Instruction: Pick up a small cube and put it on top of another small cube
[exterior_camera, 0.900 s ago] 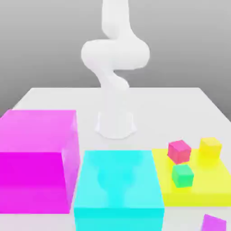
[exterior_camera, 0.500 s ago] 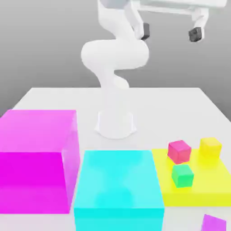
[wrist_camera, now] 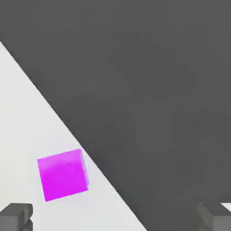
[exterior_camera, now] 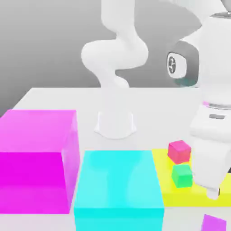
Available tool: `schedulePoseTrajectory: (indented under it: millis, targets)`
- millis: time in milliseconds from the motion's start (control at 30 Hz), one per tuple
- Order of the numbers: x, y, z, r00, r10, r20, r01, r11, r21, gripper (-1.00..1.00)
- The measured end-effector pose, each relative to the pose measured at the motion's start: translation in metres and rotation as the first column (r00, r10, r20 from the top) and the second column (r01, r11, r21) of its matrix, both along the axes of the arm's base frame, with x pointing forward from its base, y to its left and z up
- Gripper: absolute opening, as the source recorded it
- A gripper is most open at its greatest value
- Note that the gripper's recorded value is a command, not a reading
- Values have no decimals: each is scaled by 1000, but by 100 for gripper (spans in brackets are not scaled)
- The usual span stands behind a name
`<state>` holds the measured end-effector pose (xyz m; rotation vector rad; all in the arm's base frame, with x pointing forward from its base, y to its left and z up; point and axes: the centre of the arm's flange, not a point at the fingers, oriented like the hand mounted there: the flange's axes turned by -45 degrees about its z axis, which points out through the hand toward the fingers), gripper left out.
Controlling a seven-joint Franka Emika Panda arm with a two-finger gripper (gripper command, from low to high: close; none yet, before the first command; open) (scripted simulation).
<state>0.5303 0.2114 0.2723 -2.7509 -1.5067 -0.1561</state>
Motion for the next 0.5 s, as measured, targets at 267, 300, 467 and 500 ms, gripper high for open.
schedulePoseTrajectory:
  millis: [267, 300, 467, 500]
  targets:
    - [-15, 25, -133, 986, 140, -86, -144, 988, -48, -100]
    - [-15, 25, -133, 986, 140, -86, -144, 988, -48, -100]
    - [-16, 25, -140, 986, 140, -87, -145, 988, -49, -100]
    - [-16, 25, -135, 986, 141, -88, -145, 988, -49, -100]
